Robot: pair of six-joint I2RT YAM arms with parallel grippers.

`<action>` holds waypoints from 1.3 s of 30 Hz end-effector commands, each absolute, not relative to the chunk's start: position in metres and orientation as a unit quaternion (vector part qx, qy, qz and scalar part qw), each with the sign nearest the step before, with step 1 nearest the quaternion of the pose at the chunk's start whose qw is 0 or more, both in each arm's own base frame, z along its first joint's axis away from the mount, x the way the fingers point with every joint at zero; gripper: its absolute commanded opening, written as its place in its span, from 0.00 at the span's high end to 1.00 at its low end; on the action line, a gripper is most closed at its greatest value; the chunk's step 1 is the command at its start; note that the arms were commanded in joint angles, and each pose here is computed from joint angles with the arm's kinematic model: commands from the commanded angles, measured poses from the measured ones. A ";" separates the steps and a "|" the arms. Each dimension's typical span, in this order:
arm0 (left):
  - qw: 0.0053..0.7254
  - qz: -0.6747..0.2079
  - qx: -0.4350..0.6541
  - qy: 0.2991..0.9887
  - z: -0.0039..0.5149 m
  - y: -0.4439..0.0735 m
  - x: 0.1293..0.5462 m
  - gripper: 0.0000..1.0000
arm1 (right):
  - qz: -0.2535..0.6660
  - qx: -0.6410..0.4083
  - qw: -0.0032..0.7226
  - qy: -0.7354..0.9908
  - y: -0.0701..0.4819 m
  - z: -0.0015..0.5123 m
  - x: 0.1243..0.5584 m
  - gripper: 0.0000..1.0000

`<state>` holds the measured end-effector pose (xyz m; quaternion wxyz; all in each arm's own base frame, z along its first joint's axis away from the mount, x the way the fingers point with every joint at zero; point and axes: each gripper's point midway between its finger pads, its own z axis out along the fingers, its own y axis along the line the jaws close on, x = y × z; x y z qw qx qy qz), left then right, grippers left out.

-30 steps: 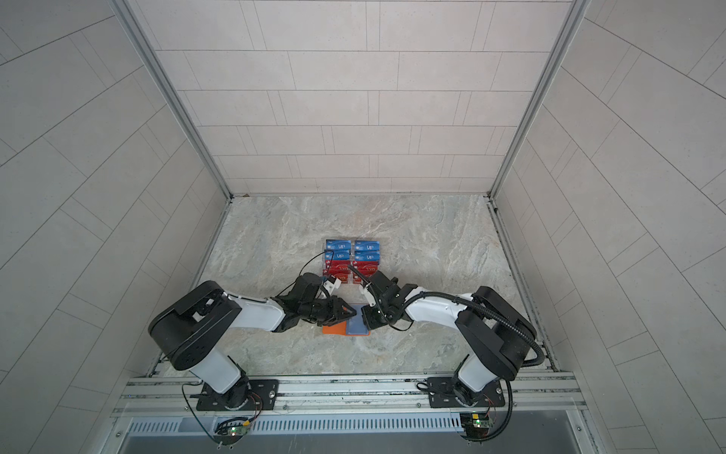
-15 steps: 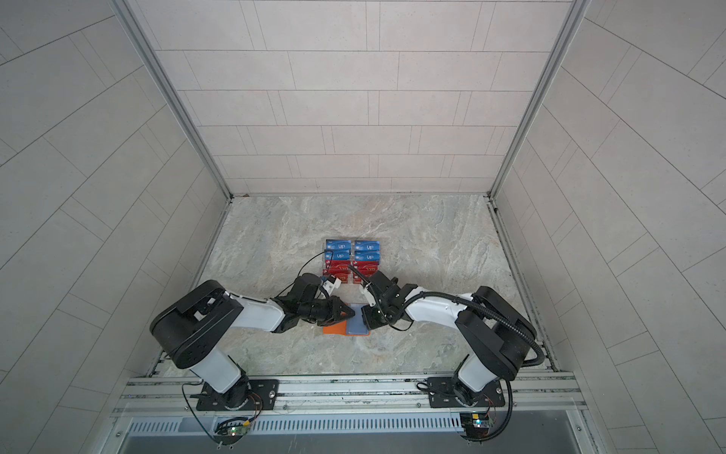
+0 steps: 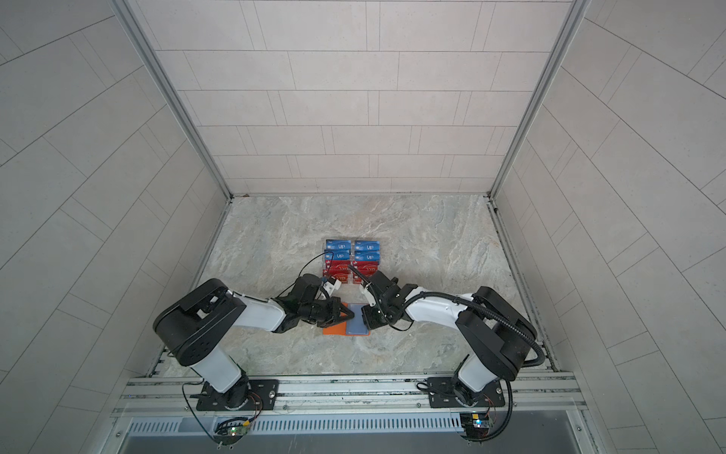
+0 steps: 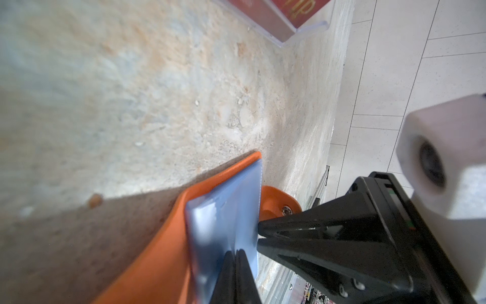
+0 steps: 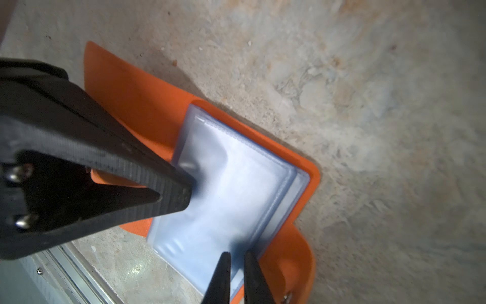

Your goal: Put the credit cards into the card holder

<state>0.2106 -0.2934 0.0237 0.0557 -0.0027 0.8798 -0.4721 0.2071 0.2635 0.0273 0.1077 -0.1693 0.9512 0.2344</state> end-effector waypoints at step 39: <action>0.059 -0.504 0.016 0.862 0.040 -0.286 0.204 0.99 | 0.310 -0.158 0.116 0.930 0.284 0.044 0.217 0.84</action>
